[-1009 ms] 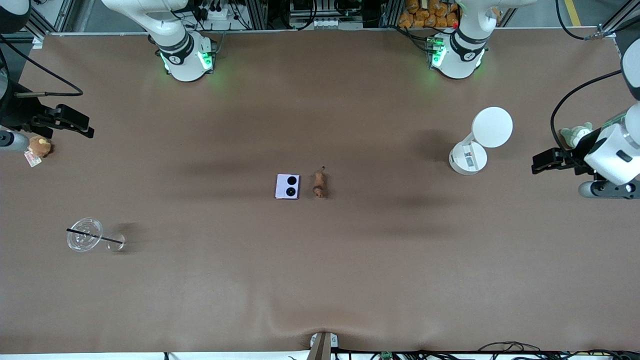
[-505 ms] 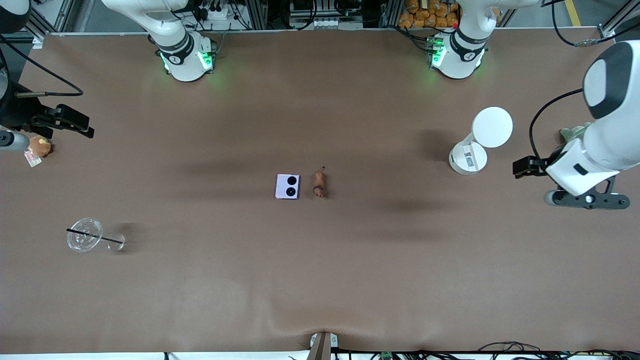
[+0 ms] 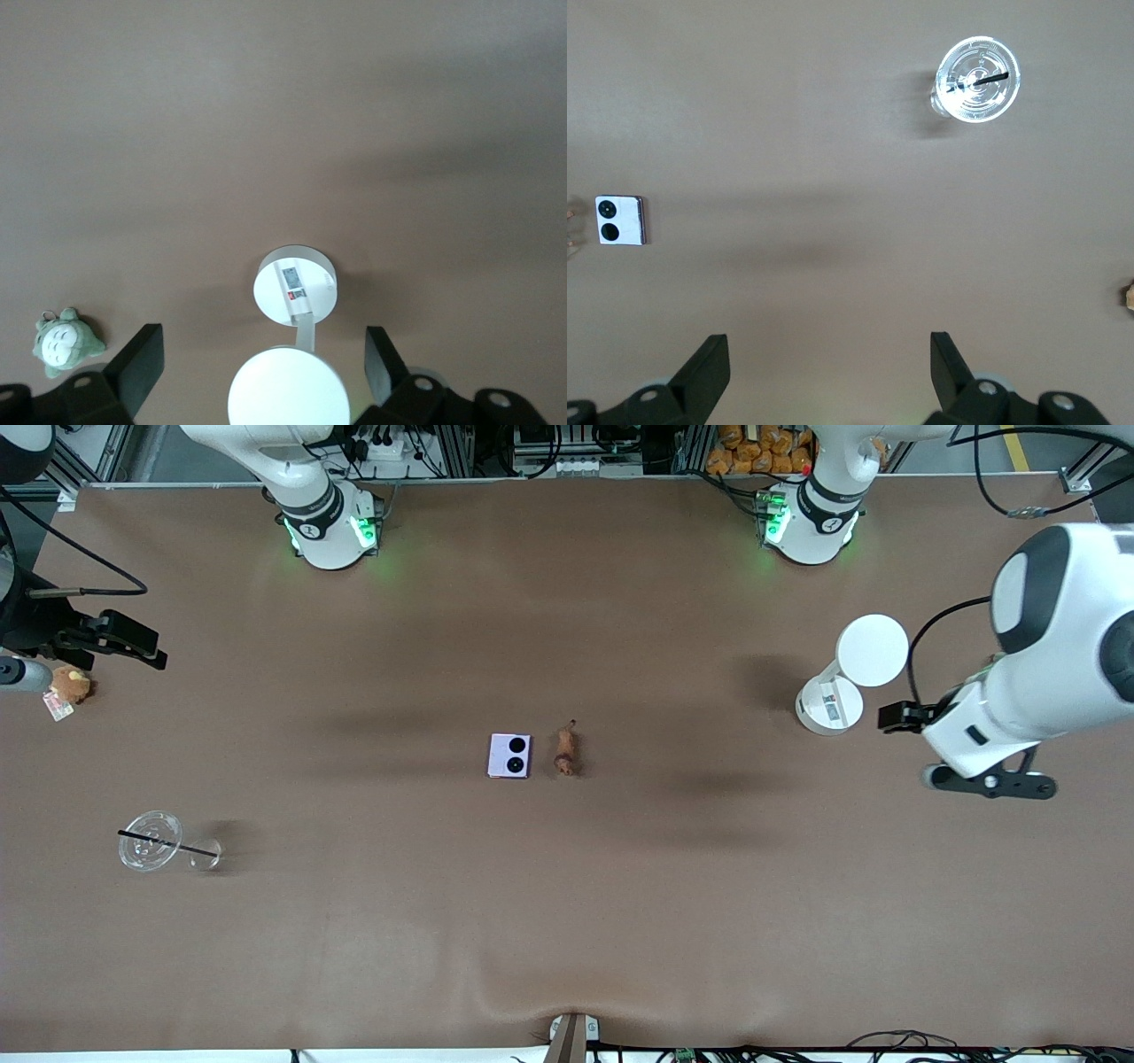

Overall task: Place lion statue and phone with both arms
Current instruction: 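Move the left gripper from rest toward the brown lion figurine, then lower the open left gripper over the lion figurine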

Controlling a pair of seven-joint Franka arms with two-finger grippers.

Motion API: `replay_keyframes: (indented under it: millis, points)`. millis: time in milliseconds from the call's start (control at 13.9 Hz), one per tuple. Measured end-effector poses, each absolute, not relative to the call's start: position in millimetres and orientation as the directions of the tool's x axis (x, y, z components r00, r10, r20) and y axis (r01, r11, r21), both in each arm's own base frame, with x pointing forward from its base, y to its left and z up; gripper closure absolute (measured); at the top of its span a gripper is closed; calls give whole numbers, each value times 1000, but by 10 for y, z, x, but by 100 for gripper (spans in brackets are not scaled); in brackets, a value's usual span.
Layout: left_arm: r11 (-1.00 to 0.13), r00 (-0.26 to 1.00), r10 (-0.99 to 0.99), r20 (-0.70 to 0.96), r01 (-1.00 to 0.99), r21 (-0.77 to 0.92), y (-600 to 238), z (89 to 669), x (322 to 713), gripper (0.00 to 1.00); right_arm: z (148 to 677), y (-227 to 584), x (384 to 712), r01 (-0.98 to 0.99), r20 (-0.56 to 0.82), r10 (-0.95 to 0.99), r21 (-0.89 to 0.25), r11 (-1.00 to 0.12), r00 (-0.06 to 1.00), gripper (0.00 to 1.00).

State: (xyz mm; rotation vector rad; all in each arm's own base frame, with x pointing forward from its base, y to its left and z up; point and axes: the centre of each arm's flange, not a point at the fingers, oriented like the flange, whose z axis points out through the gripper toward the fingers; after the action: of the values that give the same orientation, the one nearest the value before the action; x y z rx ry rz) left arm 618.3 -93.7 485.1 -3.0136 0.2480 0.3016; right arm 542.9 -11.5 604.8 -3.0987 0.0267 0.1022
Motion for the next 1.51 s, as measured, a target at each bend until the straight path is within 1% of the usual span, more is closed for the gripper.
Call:
replay_keyframes:
  millis: [360,505,721,937,1009,1225,1514]
  points:
    - [-977,968,-177,-180,-195,-89,-1744,4855,6037,0,6048,-111,5429,-18,-66,-15,-41,-999,998,0]
    - [-975,974,-196,-114,-206,-82,-2057,4808,6065,0,6048,-108,5429,-17,-66,-15,-41,-999,998,0]
    - [-980,979,-179,-92,-186,-71,-2521,4577,6044,0,6048,-108,5429,-17,-66,-15,-41,-999,998,0]
    - [-995,989,-84,-120,-89,-35,-2886,4386,5953,0,6048,-105,5430,-17,-66,-14,-41,-999,998,0]
    - [-995,989,-87,-122,-92,-34,-3001,4317,5924,0,6048,-104,5430,-17,-66,-14,-40,-999,998,0]
    - [-990,987,-136,-90,-139,-20,-3435,4141,5814,0,6047,-102,5430,-16,-66,-14,-40,-999,998,0]
    - [-997,997,-76,-26,-76,9,-4058,3744,5661,0,6047,-82,5430,-12,-66,-10,-40,-999,998,0]
